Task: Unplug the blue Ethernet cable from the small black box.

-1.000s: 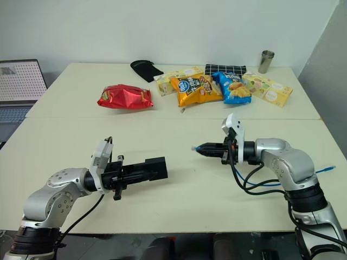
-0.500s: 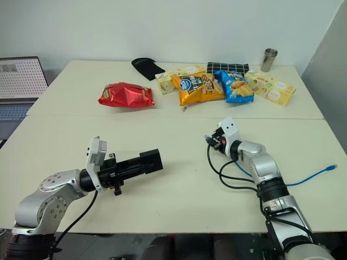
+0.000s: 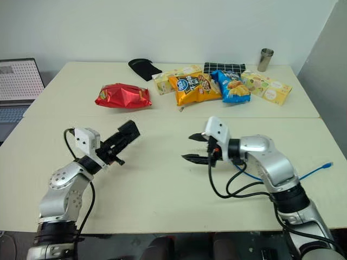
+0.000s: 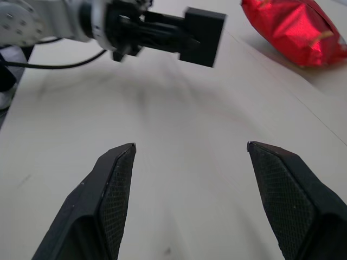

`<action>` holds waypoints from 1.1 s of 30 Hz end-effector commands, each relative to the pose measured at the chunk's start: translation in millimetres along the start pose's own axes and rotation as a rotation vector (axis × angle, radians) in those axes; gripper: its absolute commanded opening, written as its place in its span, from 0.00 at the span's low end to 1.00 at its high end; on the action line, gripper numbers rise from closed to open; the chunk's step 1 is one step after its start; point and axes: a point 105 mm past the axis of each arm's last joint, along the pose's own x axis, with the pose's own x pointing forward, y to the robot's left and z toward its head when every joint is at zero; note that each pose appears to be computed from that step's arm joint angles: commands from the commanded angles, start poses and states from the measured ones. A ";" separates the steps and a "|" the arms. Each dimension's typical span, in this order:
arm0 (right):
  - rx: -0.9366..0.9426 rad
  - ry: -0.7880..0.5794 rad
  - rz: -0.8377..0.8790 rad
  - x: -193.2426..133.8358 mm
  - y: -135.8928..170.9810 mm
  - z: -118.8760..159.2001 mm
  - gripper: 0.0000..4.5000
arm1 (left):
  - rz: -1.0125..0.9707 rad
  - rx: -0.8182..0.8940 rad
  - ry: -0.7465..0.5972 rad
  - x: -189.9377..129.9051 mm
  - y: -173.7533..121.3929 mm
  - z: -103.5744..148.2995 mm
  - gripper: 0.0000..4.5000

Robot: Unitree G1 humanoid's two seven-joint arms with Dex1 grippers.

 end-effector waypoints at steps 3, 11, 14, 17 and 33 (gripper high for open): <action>-0.068 -0.020 0.027 10.9 5.5 17.8 0.77 | 0.115 0.039 -0.033 3.4 14.6 -10.7 0.17; -0.076 0.009 -0.010 14.2 0.8 13.0 0.77 | 0.158 -0.010 0.019 0.1 14.3 -39.8 0.17; -0.072 0.013 -0.021 13.2 0.0 11.7 0.77 | 0.167 -0.048 0.041 -7.1 14.0 -49.6 0.34; -0.070 0.015 -0.025 12.8 -0.2 10.9 0.77 | 0.163 -0.064 0.046 -11.7 11.2 -52.2 0.50; 0.096 0.087 -0.211 -28.2 -11.8 -27.8 0.77 | 0.112 0.099 0.271 -86.6 -0.6 -10.6 0.76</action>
